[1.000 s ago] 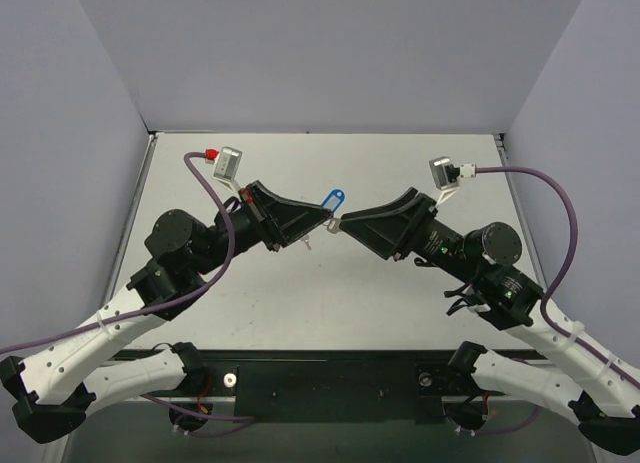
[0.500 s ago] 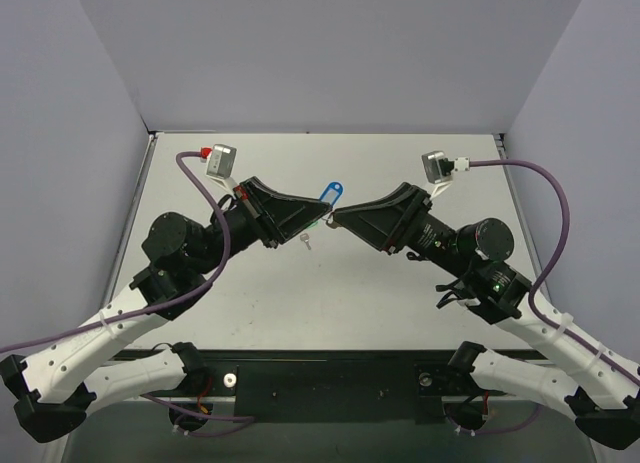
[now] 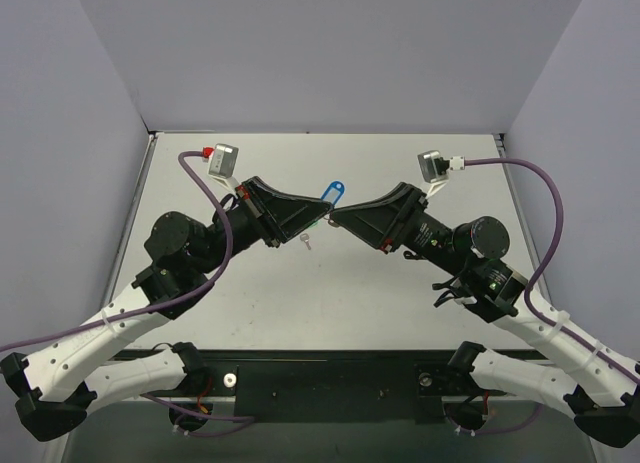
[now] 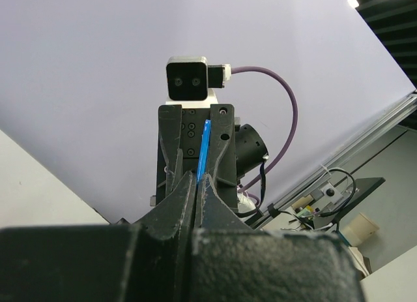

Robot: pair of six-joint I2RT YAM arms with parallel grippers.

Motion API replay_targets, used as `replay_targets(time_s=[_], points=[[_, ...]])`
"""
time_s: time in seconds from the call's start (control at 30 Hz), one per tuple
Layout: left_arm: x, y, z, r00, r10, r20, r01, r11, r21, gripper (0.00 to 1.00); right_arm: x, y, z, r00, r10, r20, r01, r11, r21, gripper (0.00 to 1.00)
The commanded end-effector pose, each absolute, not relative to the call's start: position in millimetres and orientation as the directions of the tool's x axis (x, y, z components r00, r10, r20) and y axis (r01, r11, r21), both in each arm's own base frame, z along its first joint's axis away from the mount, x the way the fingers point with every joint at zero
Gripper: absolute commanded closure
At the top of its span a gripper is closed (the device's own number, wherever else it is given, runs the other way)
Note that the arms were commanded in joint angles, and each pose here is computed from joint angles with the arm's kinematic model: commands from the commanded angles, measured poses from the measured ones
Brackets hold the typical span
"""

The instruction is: Remove the keys from the keyring

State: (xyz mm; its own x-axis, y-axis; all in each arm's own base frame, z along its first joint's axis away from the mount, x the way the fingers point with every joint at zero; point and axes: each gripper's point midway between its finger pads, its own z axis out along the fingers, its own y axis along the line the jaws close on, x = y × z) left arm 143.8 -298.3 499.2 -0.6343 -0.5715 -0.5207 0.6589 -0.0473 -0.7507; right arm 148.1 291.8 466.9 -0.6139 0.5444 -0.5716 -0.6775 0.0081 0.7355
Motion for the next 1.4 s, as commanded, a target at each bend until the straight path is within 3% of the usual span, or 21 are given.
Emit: replay_targets(time_s=[0.0,0.63,0.7,0.73,0.77,0.9,1.13,1.23,1.37], points=[[139,-293,514,-0.617,-0.596,-0.513,0.685,-0.086,-0.724,1.0,145,289,487,-0.584,0.577,-0.571,-0.718,-0.039,0.695,0.8],[136,-297,510,-0.611,-0.591,-0.527,0.69,-0.072,-0.72,1.0,151,299,476,-0.601,0.556,-0.574,-0.695,-0.01,0.719,1.0],[137,-295,506,-0.609,-0.59,-0.53,0.683,-0.049,-0.729,0.91,151,299,474,-0.605,0.552,-0.573,-0.69,-0.005,0.724,1.0],[138,-290,508,-0.598,-0.605,-0.526,0.684,-0.041,-0.729,0.8,152,300,472,-0.607,0.548,-0.576,-0.686,0.004,0.727,1.0],[141,-289,503,-0.59,-0.607,-0.532,0.675,-0.01,-0.738,0.55,153,301,467,-0.612,0.539,-0.579,-0.677,0.02,0.735,1.0],[144,-268,498,-0.546,-0.635,-0.546,0.657,0.079,-0.75,0.25,154,303,454,-0.635,0.506,-0.583,-0.648,0.063,0.759,1.0],[153,-217,470,-0.436,-0.649,-0.624,0.573,0.334,-0.748,0.21,156,307,429,-0.709,0.44,-0.552,-0.557,0.133,0.82,1.0],[159,-191,443,-0.416,-0.646,-0.641,0.471,0.45,-0.759,0.2,158,309,398,-0.769,0.369,-0.522,-0.458,0.252,0.852,1.0],[154,-175,427,-0.407,-0.637,-0.655,0.449,0.485,-0.75,0.22,156,303,376,-0.802,0.326,-0.5,-0.386,0.354,0.852,1.0]])
